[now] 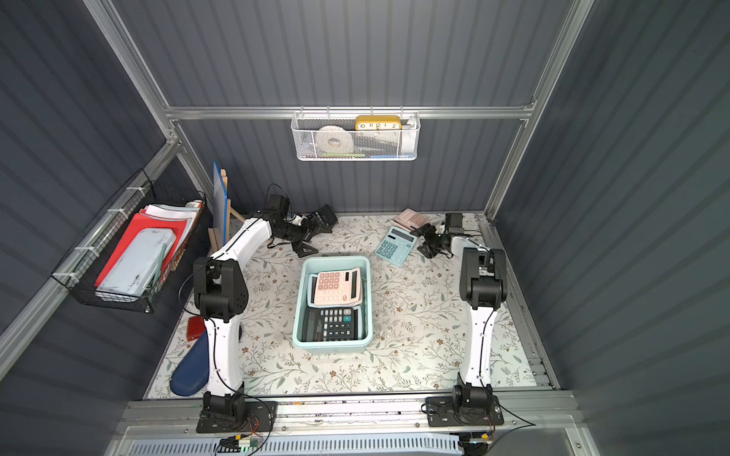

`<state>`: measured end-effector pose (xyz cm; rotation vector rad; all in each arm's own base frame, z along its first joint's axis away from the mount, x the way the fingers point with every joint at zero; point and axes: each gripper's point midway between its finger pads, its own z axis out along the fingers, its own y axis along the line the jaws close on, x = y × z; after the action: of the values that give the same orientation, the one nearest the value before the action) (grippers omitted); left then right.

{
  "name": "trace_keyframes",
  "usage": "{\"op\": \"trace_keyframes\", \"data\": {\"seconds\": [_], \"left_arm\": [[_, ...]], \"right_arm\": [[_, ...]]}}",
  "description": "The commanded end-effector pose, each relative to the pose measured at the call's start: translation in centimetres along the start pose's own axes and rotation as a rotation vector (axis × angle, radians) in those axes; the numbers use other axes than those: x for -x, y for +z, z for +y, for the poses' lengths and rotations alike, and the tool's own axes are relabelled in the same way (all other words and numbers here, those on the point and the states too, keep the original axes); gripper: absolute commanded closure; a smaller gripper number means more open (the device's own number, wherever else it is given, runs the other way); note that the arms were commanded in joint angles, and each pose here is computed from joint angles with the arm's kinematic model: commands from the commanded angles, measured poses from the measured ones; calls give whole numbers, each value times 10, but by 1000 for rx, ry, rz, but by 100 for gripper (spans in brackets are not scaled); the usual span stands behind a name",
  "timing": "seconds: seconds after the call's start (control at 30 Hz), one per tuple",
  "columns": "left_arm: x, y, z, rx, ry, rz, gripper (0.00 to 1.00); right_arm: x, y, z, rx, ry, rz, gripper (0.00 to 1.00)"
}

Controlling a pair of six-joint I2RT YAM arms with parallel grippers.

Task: Put the calculator in the storage box
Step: Pick up the calculator at the center of the board.

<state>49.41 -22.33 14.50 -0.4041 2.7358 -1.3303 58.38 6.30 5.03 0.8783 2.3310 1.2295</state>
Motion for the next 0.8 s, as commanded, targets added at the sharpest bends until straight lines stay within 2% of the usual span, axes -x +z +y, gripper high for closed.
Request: {"op": "trace_keyframes", "data": {"seconds": [0.0,0.3,0.47,0.77], "left_arm": [[-6,-7,-5,6,0,4,1],[-6,-8,-7,0,-6,2,1],[-7,-5,-5,-4,-11,10,1],[-7,-4,-6,-20,-1,16,1]], "right_arm": [[-4,8,-3,17,-25,57,22],[-19,17,-14,7,-59,138,23],[-44,14,-6,-11,-157,201,23],[-90,7,10,-4,-229,255,26]]}}
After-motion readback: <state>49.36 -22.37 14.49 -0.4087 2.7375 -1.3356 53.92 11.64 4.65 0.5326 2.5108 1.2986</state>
